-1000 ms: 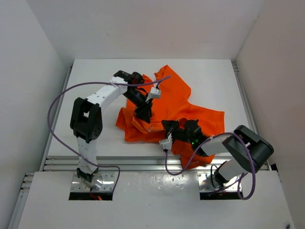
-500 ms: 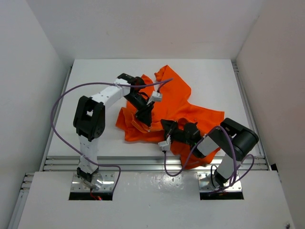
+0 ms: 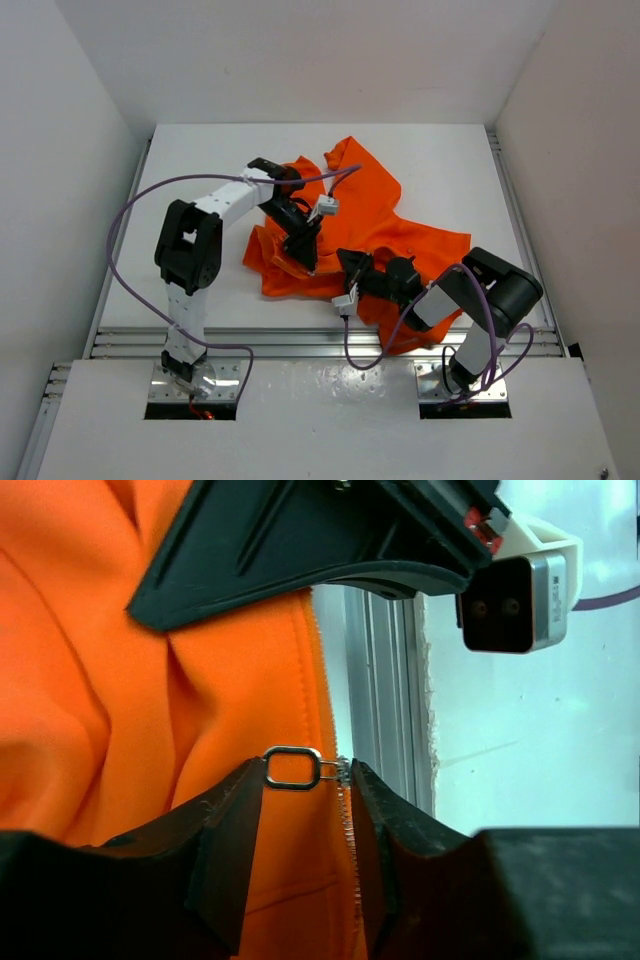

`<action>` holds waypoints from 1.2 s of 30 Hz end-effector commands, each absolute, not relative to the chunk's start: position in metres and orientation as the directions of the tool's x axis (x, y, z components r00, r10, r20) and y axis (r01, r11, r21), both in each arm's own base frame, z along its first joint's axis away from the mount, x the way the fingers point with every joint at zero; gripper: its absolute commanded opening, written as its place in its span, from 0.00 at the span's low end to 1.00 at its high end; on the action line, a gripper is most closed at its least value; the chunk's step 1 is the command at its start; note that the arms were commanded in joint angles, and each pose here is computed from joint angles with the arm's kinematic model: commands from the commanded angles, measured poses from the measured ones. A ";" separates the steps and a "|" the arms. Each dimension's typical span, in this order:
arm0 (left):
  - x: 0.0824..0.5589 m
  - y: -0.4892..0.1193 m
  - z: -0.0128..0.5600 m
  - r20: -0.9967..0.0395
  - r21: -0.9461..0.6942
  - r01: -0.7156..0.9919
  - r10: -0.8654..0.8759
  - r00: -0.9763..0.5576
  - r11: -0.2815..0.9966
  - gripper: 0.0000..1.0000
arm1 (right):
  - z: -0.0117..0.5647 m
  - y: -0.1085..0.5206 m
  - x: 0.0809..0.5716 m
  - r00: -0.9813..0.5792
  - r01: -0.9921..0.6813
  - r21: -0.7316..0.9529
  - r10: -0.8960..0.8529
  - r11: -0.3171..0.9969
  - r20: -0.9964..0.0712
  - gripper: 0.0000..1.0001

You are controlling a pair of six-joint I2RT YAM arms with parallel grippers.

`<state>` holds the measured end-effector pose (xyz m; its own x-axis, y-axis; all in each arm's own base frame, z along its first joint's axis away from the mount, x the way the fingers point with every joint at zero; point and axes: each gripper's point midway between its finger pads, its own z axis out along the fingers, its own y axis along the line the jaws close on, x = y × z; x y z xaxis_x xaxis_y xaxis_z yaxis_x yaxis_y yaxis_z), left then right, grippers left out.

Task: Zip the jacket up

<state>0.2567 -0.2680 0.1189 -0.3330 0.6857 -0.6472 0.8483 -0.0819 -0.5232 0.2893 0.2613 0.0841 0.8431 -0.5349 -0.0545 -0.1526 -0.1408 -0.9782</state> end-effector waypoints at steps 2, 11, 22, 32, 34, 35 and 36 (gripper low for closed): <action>0.276 -0.269 0.125 -0.678 -0.518 0.853 0.636 -0.370 -0.056 0.47 | 0.136 0.270 0.287 0.861 0.001 -1.000 -0.508 -0.023 0.012 0.00; 0.282 -0.268 0.121 -0.674 -0.523 0.851 0.632 -0.383 -0.043 0.50 | 0.135 0.271 0.285 0.864 -0.001 -1.000 -0.503 -0.025 0.011 0.00; 0.268 -0.266 0.116 -0.644 -0.590 0.806 0.634 -0.428 -0.056 0.44 | 0.137 0.273 0.289 0.864 0.007 -1.000 -0.503 -0.023 0.018 0.00; 0.254 -0.275 0.121 -0.652 -0.596 0.798 0.634 -0.416 -0.090 0.39 | 0.134 0.272 0.287 0.863 0.013 -0.999 -0.505 -0.038 0.030 0.00; 0.252 -0.274 0.116 -0.640 -0.610 0.788 0.640 -0.426 -0.085 0.49 | 0.134 0.272 0.287 0.863 0.012 -0.999 -0.504 -0.036 0.029 0.00; 0.252 -0.274 0.116 -0.640 -0.610 0.788 0.640 -0.426 -0.085 0.52 | 0.135 0.272 0.287 0.863 0.016 -0.999 -0.505 -0.037 0.032 0.00; 0.252 -0.274 0.116 -0.640 -0.610 0.788 0.640 -0.426 -0.085 0.54 | 0.137 0.272 0.288 0.862 0.017 -0.999 -0.506 -0.032 0.031 0.00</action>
<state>0.2589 -0.2688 0.1080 -0.4376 0.6615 -0.6090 0.7896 -0.0414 -0.6122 0.2869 0.2618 0.0837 0.8483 -0.5283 -0.0365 -0.1377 -0.1534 -0.9785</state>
